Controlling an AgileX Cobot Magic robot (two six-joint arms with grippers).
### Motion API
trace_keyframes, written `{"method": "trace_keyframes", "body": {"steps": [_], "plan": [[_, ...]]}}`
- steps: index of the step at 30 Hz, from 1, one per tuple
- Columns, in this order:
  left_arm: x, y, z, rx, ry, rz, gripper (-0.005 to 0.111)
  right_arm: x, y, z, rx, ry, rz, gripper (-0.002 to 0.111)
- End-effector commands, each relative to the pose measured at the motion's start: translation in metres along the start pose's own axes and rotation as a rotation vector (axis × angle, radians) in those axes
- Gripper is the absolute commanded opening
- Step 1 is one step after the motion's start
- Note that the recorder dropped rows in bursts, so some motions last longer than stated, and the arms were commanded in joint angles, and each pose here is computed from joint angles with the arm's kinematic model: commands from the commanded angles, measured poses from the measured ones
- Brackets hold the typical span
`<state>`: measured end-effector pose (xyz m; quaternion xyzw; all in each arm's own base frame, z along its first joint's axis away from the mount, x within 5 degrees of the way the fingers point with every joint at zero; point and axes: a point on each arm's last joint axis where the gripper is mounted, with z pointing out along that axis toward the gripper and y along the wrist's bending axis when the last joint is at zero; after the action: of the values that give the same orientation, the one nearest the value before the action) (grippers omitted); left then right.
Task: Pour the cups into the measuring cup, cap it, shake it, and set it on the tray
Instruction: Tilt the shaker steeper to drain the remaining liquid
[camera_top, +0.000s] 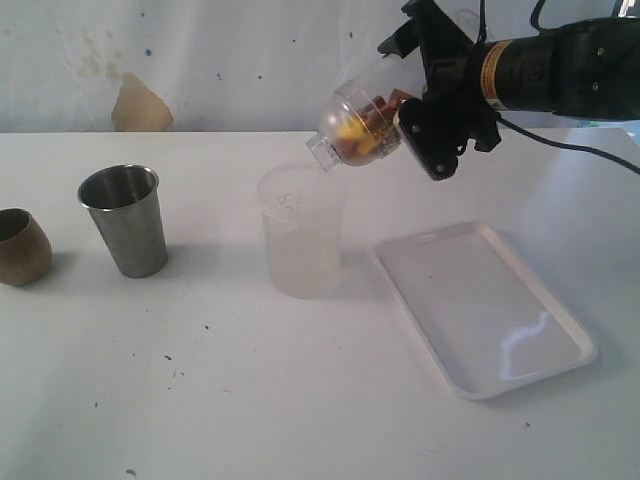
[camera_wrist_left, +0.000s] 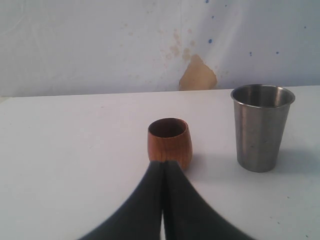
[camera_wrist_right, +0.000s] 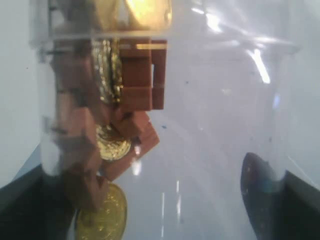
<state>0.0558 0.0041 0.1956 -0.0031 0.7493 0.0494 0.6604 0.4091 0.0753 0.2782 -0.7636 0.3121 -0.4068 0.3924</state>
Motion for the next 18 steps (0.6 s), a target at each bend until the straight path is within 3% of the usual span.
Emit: {"method": "trace_keyframes", "body": {"steps": [1,18], "plan": [[0.0007,0.0000,0.0001,-0.001,-0.009,0.003,0.001,0.0003,-0.0109,-0.0047,0.051,-0.018,0.009,0.000],[0.0007,0.0000,0.0001,-0.001,-0.009,0.003,0.001,-0.0008,-0.0118,-0.0048,0.060,-0.032,0.056,0.000]]}}
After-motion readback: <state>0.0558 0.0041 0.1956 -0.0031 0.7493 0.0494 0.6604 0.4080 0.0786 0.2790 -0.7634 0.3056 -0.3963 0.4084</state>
